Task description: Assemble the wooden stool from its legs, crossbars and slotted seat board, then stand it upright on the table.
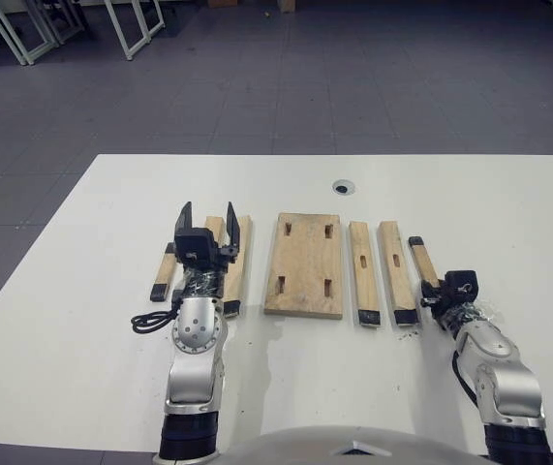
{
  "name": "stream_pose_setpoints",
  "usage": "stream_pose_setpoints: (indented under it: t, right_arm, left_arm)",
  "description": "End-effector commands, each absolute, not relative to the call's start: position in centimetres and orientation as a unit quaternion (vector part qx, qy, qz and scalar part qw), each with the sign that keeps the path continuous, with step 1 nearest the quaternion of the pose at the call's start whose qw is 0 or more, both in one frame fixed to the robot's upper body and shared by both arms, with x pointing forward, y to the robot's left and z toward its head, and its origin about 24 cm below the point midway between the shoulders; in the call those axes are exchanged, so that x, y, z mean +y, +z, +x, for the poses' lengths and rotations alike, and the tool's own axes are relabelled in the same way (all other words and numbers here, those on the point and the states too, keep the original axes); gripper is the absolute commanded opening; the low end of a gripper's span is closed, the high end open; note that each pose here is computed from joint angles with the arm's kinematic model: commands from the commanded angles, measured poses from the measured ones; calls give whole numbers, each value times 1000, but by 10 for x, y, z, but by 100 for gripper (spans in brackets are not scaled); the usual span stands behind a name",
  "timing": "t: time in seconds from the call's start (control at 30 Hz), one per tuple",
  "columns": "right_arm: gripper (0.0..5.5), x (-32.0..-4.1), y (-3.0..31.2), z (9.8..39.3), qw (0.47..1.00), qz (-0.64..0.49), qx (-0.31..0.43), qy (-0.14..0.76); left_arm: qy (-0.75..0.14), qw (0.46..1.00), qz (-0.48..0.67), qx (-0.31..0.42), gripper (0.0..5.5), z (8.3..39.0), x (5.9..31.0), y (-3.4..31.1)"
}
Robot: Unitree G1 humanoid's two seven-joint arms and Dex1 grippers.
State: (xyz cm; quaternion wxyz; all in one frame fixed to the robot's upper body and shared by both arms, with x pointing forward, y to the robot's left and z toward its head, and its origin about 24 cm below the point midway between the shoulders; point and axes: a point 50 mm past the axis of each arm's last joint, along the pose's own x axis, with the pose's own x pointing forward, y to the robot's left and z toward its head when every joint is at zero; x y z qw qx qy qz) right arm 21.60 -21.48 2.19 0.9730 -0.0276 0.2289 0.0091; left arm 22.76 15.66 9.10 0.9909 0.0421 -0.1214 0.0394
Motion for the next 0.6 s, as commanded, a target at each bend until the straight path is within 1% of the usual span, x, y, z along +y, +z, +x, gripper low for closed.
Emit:
stream_pose_setpoints:
  t: [0.03, 0.07, 0.13, 0.2, 0.27, 0.3, 0.37, 0.47, 0.6]
  right_arm:
    - [129, -211, 34, 229, 983, -36, 178, 7]
    - [129, -208, 44, 234, 989, -35, 146, 14]
    - [129, -196, 67, 242, 994, -43, 77, 58]
    - [129, -180, 81, 245, 989, -51, 33, 133]
    - [129, -162, 89, 242, 970, -57, 8, 234]
    - [129, -158, 93, 241, 960, -62, -5, 274]
    - [129, -152, 101, 239, 942, -64, -27, 327]
    - [129, -142, 107, 233, 918, -69, -45, 388]
    - [129, -130, 103, 217, 889, -68, -52, 450]
  left_arm:
    - [43, 995, 1, -95, 335, 231, 157, 90]
    - [36, 996, -17, -84, 335, 232, 157, 91]
    - [-10, 994, -85, -61, 335, 232, 153, 93]
    - [-72, 981, -178, -32, 335, 231, 143, 95]
    - [-163, 949, -270, 6, 335, 224, 128, 97]
    - [-212, 925, -316, 22, 335, 220, 120, 101]
    - [-280, 881, -379, 35, 335, 212, 111, 111]
    - [-303, 847, -434, 45, 335, 209, 108, 118]
    - [-307, 827, -467, 70, 335, 207, 105, 118]
